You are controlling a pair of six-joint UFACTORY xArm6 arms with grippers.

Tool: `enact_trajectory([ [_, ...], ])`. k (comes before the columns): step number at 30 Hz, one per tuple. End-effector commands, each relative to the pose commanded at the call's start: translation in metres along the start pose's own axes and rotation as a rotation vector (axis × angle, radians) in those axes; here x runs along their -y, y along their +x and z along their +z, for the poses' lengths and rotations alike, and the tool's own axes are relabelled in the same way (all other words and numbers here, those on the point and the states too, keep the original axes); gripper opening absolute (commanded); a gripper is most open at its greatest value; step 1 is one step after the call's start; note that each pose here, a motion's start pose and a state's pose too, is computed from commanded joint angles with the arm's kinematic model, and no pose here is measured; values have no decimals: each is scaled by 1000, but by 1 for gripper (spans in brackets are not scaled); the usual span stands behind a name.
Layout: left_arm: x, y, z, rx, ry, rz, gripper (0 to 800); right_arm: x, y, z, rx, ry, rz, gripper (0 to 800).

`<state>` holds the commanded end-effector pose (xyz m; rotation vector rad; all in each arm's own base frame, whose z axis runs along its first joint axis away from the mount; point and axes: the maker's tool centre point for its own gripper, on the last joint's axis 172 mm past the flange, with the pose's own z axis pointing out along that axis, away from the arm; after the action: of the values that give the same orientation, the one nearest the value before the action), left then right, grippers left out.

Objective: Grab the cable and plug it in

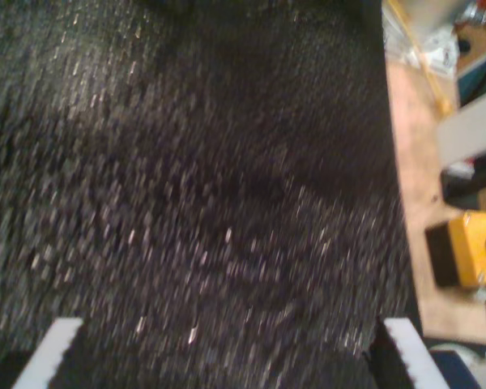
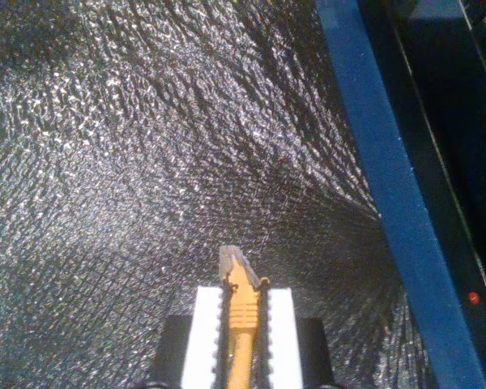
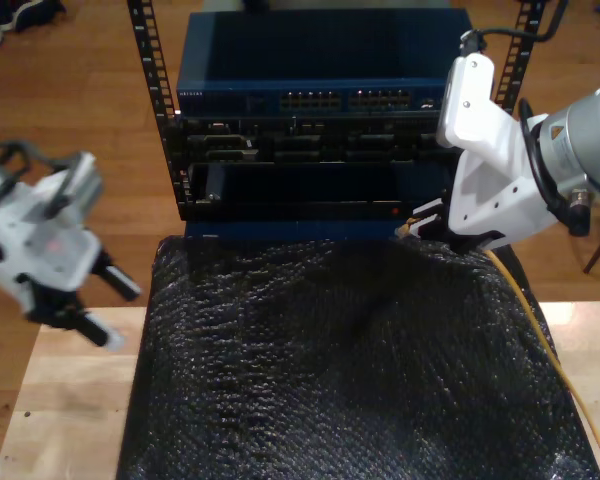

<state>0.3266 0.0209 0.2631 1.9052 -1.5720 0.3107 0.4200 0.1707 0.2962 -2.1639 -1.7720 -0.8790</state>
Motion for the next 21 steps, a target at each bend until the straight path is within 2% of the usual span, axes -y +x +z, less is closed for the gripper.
enact_trajectory([
  [6,-22,-51,-18,38,-12,69,798,2,-8,7,10,23,19,0],
  [11,-53,-79,-30,-16,-33,117,798,1,-10,6,11,21,24,0],
  [17,-95,-118,-41,-59,-45,138,799,1,-10,6,13,21,22,0],
  [21,-126,-131,-33,-119,-81,149,799,2,-11,6,15,22,22,0],
])
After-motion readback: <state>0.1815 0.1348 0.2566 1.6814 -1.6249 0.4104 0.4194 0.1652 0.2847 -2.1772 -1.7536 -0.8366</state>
